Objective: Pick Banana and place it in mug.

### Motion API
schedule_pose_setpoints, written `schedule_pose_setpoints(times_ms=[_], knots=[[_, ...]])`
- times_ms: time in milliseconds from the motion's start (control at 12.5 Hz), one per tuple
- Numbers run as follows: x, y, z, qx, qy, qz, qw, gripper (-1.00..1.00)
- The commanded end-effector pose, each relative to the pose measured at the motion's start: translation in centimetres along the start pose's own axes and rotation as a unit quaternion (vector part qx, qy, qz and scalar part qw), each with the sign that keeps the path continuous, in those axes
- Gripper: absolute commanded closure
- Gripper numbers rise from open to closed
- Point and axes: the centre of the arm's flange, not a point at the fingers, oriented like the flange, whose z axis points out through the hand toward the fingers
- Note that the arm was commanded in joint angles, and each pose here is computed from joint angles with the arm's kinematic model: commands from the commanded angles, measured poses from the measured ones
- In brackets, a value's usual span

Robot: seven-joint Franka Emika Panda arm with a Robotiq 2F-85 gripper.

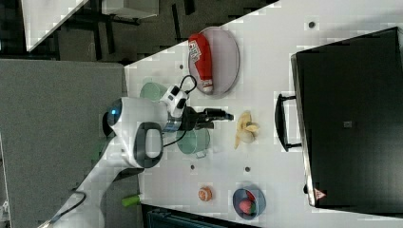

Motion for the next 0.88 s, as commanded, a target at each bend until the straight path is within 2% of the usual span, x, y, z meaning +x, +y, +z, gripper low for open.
schedule_pose_setpoints(times_ms=[80,320,480,560,640,800,880], knots=[[-1.8,-0.5,3.7,0.003,-0.006,-0.064,0.998,-1.00],[-2.5,-0.7,7.0,0.005,-0.011,-0.094,0.996,-1.00],[-2.6,-0.5,8.1,0.003,-0.002,-0.092,0.996,-1.00],[-3.1,-0.6,8.9,0.005,-0.008,-0.092,0.996,-0.93],[-3.5,-0.6,9.5,0.007,-0.015,-0.091,0.996,-0.70],[-3.4,-0.4,9.4,0.002,0.000,-0.089,0.996,-0.19],[-3.7,-0.5,9.8,0.003,-0.003,-0.089,0.996,0.04]])
